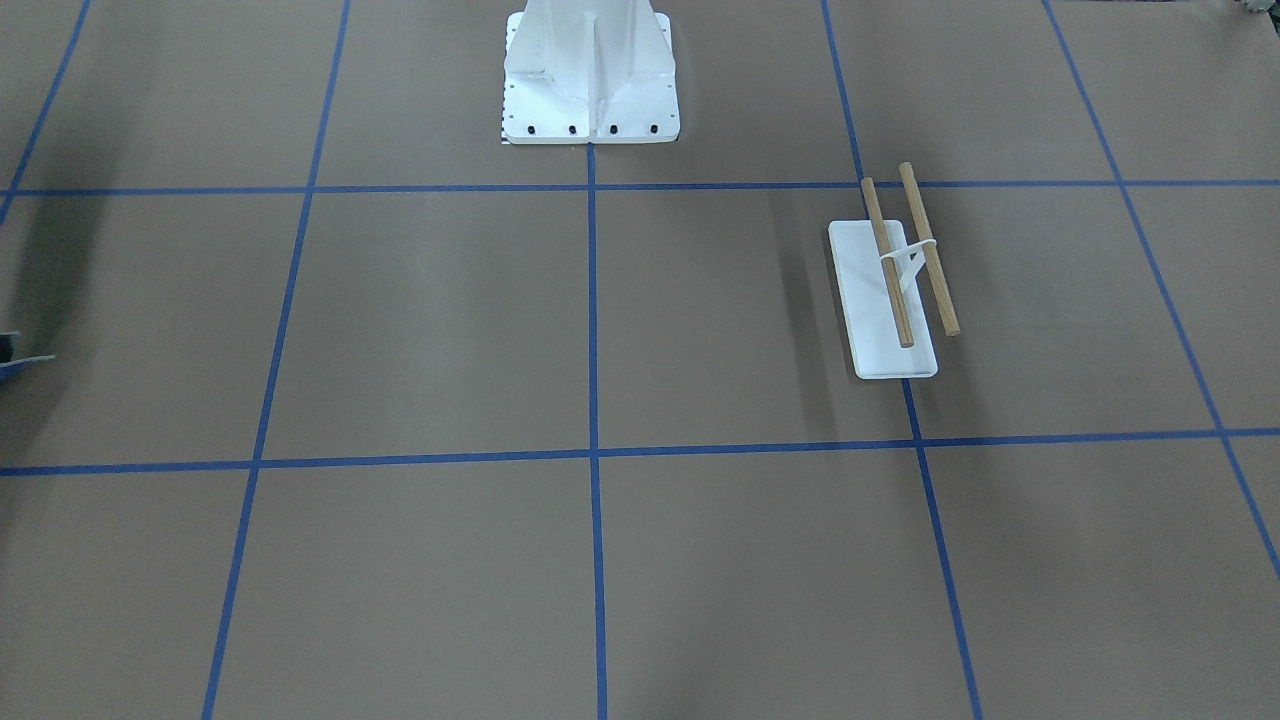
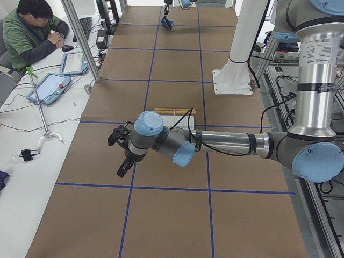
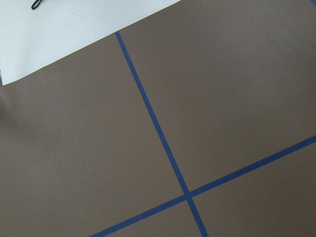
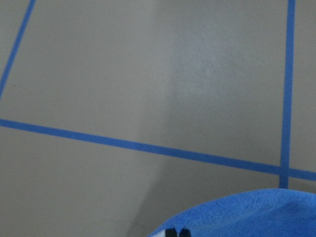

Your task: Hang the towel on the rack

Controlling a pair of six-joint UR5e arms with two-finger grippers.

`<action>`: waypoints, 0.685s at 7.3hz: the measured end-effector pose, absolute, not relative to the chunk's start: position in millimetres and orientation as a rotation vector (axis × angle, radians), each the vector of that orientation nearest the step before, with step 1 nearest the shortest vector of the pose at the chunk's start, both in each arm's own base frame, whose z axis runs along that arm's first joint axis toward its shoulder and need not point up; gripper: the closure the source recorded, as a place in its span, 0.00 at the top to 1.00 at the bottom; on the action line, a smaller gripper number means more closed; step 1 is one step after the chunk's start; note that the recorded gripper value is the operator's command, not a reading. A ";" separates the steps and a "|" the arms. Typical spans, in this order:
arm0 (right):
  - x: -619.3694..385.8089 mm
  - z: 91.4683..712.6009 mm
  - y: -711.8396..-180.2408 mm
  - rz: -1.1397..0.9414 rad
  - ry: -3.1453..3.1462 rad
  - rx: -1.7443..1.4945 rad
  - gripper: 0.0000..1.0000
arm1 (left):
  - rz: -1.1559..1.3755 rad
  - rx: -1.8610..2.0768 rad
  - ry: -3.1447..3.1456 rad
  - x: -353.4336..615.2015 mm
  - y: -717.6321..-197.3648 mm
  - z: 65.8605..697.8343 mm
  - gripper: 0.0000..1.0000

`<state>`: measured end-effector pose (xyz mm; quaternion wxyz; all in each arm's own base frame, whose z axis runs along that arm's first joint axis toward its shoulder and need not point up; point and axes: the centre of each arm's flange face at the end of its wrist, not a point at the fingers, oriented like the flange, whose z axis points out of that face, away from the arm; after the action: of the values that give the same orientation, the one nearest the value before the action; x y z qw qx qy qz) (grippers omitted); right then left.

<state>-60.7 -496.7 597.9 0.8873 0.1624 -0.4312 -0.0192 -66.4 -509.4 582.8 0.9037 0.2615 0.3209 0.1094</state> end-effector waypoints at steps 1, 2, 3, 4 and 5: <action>-62.3 554.6 -520.7 -0.031 -0.917 0.360 0.00 | 0.197 0.547 0.674 -66.0 -513.8 571.8 0.98; -65.1 507.5 -539.2 -0.021 -0.931 0.380 0.00 | 0.147 0.553 0.700 -64.6 -520.0 553.8 0.98; -70.0 460.1 -550.7 0.000 -0.952 0.394 0.00 | 0.067 0.546 0.764 -61.2 -529.0 529.0 0.98; -80.6 418.1 -554.6 0.036 -0.983 0.398 0.00 | -0.028 0.519 0.852 -54.8 -541.4 500.3 0.98; -97.0 382.2 -556.0 0.069 -1.016 0.397 0.00 | -0.117 0.485 0.931 -41.2 -554.7 469.6 0.98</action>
<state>-97.0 -556.0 382.2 0.8542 0.1890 -0.4832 0.0330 -41.2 -554.7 469.6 0.8637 0.2312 0.4443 -0.0560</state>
